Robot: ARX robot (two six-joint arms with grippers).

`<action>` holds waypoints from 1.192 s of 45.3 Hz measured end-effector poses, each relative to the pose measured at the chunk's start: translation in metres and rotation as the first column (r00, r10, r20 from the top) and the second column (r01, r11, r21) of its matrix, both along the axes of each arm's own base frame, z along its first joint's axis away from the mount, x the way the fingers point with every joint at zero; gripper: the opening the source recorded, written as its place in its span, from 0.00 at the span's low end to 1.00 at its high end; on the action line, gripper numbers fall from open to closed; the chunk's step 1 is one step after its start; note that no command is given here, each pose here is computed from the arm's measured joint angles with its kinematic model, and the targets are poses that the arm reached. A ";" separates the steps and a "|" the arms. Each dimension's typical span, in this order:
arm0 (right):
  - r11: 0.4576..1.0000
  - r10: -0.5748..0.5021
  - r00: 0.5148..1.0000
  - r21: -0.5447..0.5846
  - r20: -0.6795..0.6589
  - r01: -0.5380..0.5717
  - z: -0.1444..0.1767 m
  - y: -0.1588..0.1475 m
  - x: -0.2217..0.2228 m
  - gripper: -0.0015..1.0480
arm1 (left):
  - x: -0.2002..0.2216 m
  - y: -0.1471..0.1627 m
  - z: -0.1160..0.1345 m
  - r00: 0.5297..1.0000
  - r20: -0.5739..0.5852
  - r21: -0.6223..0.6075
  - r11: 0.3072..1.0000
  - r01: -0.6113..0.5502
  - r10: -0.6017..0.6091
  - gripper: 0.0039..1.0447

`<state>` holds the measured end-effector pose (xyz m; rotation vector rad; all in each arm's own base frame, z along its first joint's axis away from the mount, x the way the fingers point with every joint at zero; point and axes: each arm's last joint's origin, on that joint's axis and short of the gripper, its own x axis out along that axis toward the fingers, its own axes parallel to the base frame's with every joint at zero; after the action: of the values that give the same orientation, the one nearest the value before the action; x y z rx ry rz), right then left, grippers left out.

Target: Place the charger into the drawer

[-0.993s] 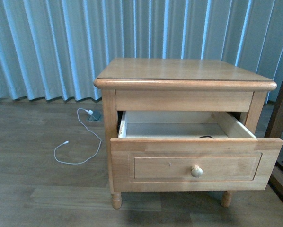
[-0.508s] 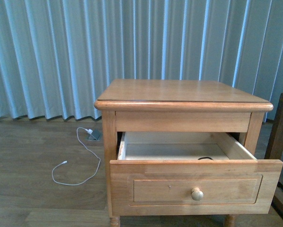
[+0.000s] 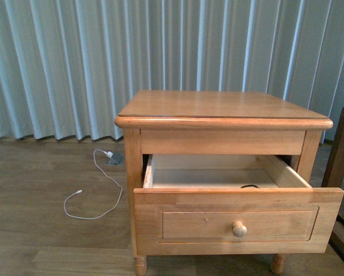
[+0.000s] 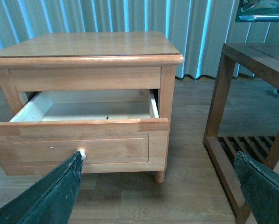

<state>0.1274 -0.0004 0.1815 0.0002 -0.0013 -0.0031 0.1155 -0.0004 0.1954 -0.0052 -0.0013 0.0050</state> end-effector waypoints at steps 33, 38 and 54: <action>1.000 0.000 1.000 0.000 0.000 0.000 0.000 0.000 0.000 0.92 | -0.018 0.000 -0.028 1.000 0.002 0.000 1.000 0.008 -0.008 0.04; 1.000 0.000 1.000 0.000 0.000 0.000 0.000 0.000 0.000 0.92 | -0.018 0.000 -0.028 1.000 0.005 0.001 1.000 0.007 -0.007 0.04; 1.000 0.000 0.992 -0.028 -0.123 -0.004 -0.007 0.004 0.002 0.92 | -0.018 0.000 -0.028 1.000 0.006 0.000 1.000 0.007 -0.007 0.27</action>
<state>0.1289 0.0040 0.1749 -0.0282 0.1222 -0.0013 0.0972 -0.0002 0.1673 -0.0048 -0.0071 -0.0023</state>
